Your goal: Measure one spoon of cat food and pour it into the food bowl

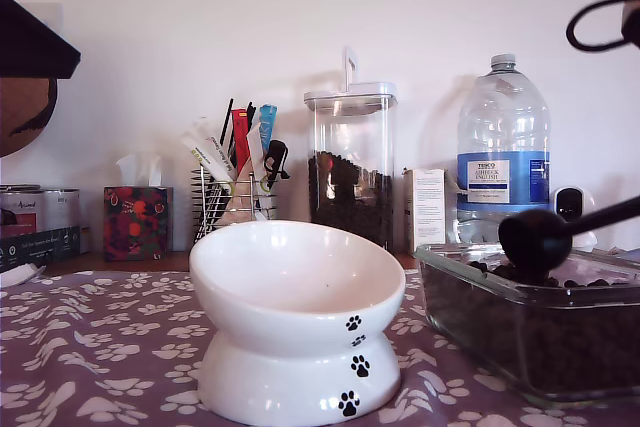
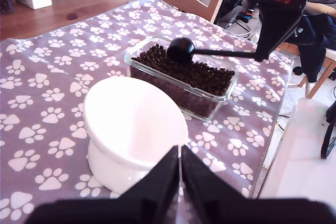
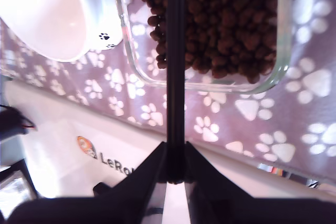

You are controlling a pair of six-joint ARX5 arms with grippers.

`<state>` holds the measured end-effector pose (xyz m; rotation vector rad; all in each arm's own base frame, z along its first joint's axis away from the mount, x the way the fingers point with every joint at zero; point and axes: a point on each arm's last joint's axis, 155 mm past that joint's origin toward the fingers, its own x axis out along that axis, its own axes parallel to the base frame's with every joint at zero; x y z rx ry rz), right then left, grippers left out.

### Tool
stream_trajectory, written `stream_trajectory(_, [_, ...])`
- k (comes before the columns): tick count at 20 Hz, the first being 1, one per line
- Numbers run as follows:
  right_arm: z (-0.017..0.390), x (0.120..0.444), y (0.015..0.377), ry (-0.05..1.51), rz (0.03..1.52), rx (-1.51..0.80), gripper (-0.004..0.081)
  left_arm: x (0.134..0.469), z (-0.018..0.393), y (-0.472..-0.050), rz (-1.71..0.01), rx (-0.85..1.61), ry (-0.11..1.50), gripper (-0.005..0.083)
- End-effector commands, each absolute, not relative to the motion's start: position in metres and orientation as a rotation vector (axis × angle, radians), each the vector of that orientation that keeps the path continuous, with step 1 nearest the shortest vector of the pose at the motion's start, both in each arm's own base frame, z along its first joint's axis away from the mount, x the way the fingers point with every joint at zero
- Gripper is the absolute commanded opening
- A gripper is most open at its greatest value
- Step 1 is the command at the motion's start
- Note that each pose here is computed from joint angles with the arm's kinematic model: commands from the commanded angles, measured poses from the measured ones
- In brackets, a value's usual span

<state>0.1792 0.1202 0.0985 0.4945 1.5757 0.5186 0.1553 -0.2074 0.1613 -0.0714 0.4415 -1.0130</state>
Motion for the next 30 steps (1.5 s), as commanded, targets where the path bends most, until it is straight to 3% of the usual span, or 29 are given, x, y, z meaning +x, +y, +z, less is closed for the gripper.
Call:
stream_trajectory(1, [0.094, 0.181, 0.125, 1.596, 0.559, 0.567, -0.0012, 0.155, 0.162, -0.208, -1.016, -0.074, 0.439, -0.0019])
stream_trajectory(3, [0.096, 0.185, 0.131, 1.605, 0.607, 0.66, -0.0013, 0.155, 0.162, -0.208, -1.016, -0.074, 0.439, -0.0019])
stream_trajectory(10, [0.066, 0.181, 0.112, 1.749, 0.504, 0.688, -0.001, 0.155, 0.161, -0.208, -1.016, -0.073, 0.443, -0.0019])
stream_trajectory(15, [0.066, 0.178, 0.112, 1.766, 0.497, 0.693, 0.0176, 0.155, 0.162, -0.209, -1.017, -0.074, 0.439, -0.0019])
stream_trajectory(19, [0.07, 0.18, 0.112, 1.767, 0.495, 0.693, 0.0231, 0.155, 0.162, -0.209, -1.018, -0.075, 0.439, -0.0019])
stream_trajectory(27, [0.091, 0.196, 0.094, 1.736, 0.471, 0.534, 0.0267, 0.152, 0.162, -0.21, -1.035, -0.077, 0.441, -0.0019])
stream_trajectory(30, [0.108, 0.214, 0.083, 1.604, 0.452, 0.409, 0.026, 0.152, 0.162, -0.21, -1.035, -0.077, 0.441, -0.0019])
